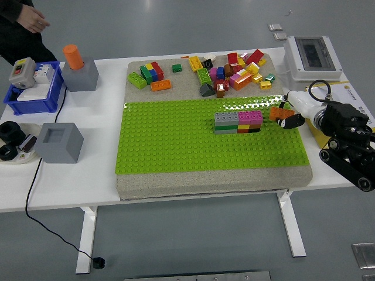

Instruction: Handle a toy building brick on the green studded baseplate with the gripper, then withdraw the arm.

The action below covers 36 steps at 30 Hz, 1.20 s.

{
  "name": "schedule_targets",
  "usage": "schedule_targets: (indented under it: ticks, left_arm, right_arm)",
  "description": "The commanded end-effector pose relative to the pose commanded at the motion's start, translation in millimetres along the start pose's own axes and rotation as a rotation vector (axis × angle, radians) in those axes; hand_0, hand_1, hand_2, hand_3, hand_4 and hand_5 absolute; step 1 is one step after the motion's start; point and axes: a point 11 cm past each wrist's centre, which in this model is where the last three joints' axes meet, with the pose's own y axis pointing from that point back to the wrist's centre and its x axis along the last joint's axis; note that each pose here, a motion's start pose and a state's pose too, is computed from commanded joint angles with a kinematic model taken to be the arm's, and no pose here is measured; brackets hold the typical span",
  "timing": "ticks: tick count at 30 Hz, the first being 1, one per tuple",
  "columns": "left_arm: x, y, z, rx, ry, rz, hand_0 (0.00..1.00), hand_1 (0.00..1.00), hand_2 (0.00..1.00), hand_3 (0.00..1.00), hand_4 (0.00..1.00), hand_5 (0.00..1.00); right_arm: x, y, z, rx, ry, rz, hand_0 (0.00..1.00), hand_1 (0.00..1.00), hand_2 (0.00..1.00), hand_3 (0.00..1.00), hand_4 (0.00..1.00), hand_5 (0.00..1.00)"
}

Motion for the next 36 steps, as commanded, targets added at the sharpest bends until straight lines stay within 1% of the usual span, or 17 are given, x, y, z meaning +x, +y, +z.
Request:
schedule_targets:
  ticks: [4,7,8,10,13,17,20,23,30,36]
  left_arm:
    - [0.3,-0.2,-1.0,0.0,0.003,0.0,0.791,0.806,0.751,0.448,0.998,0.869]
    - [0.6,-0.2,-1.5,0.001,0.004,0.001,0.791,0.806,0.751,0.448,0.998,0.869]
    - [0.5,-0.2,-1.6,0.001,0.004,0.001,0.791,0.806,0.752,0.444,0.998,0.868]
    - [0.4,-0.3,-1.8,0.001,0.004,0.0,0.791,0.806,0.752,0.444,0.998,0.868]
    - [0.4,-0.3,-1.9,0.002,0.004,0.0,0.791,0.806,0.752,0.444,0.998,0.868]
    - [0.2,-0.3,-1.8,0.001,0.004,0.0,0.791,0.805,0.752,0.443,0.998,0.87]
    - [0.4,-0.2,-1.5,0.0,0.004,0.0,0.791,0.805,0.752,0.442,0.998,0.868]
    - [0.5,-0.2,-0.9,-0.001,0.003,0.001,0.791,0.805,0.752,0.442,0.998,0.868]
    - [1.1,0.0,0.4,-0.004,0.002,0.001,0.791,0.805,0.752,0.441,0.998,0.867]
    - [0.5,0.1,0.9,-0.005,0.0,0.0,0.791,0.804,0.752,0.44,0.998,0.867]
  right_arm:
    - [18.9,4.7,-8,0.027,0.012,0.055,0.808,0.778,0.811,0.591,0.572,0.239]
    - [30.1,9.2,-25,0.076,0.011,0.087,0.808,0.778,0.811,0.591,0.572,0.239]
    - [32.4,11.3,-35,0.104,0.01,0.094,0.807,0.778,0.812,0.591,0.574,0.229]
    - [33.1,14.3,-50,0.146,0.007,0.097,0.807,0.778,0.812,0.591,0.574,0.229]
    - [28.0,18.3,-84,0.229,0.001,0.087,0.807,0.778,0.812,0.591,0.574,0.229]
    - [20.9,16.5,-108,0.273,-0.013,0.076,0.806,0.78,0.813,0.592,0.576,0.23]
    - [15.6,11.5,-120,0.283,-0.024,0.066,0.808,0.78,0.814,0.591,0.58,0.228]
    - [13.0,7.3,-125,0.281,-0.029,0.057,0.808,0.78,0.814,0.591,0.58,0.228]
    - [5.7,-0.5,-123,0.262,-0.013,0.023,0.806,0.779,0.814,0.59,0.587,0.227]
    - [-5.7,-3.9,-121,0.253,0.005,-0.008,0.806,0.778,0.813,0.589,0.596,0.232]
